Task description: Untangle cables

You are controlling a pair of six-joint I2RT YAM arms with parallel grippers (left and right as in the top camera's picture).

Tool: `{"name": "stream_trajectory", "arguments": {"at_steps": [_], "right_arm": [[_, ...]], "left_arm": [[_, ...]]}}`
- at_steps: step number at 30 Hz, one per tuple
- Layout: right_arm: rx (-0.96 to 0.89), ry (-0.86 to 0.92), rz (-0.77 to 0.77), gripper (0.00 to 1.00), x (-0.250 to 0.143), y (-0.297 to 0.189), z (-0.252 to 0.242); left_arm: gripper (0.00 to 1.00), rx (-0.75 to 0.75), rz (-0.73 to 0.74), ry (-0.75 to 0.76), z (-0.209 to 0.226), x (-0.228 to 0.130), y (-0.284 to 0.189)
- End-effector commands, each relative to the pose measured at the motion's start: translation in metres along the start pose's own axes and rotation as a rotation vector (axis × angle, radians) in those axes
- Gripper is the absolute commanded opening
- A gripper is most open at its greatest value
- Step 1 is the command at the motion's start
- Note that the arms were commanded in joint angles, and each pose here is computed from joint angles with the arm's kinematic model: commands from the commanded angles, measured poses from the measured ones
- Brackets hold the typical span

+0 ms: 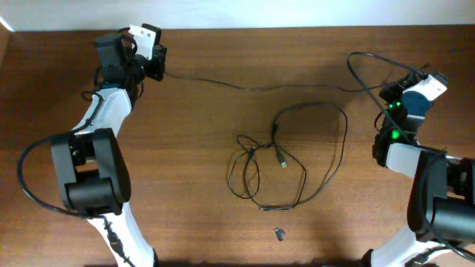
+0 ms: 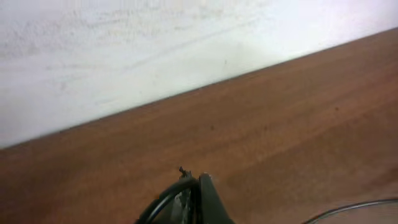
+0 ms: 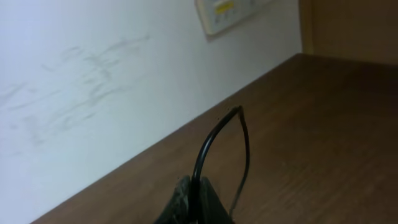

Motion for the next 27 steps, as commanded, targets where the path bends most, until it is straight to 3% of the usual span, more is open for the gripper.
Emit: {"name": "stream_trajectory", "arguments": {"at_steps": [1,5,11,14,18,20,26,27], "right_arm": [[-0.006,0.012,-0.013,0.04,0.0,0.007,-0.009],[0.077,0.024,-0.026,0.04,0.007,0.015,0.005],[0.187,0.052,-0.119,0.04,0.045,0.033,0.044],[0.207,0.056,-0.147,0.04,0.056,0.036,0.052],[0.115,0.024,-0.021,0.04,0.029,0.043,0.035],[0.065,0.006,0.046,0.04,0.007,0.048,0.02],[0.011,-0.012,0.119,0.05,-0.014,0.051,0.005],[0.003,-0.015,0.13,0.09,-0.016,0.05,0.004]], "left_arm": [[0.0,0.002,0.007,-0.005,0.001,-0.02,0.016],[0.0,0.027,-0.014,0.011,0.004,-0.028,0.026],[0.0,0.118,-0.158,0.041,0.019,0.0,0.022],[0.0,0.217,-0.143,0.046,0.03,0.0,0.02],[0.0,0.225,-0.117,0.034,0.03,-0.004,0.021],[0.0,0.275,-0.036,0.003,0.034,-0.016,0.021],[0.0,0.209,0.103,-0.063,0.021,-0.048,0.028],[0.0,0.193,0.132,-0.077,0.017,-0.057,0.03]]}}
Point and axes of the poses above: each gripper's point midway between its finger pads, its own y axis out along the fingers, its own z axis along the line the jaws close on, x = y × z, the point moved 7 cm from there along -y, back along the fingers, and after that the axes turned 14 degrees about y, right-handed, at the moved point
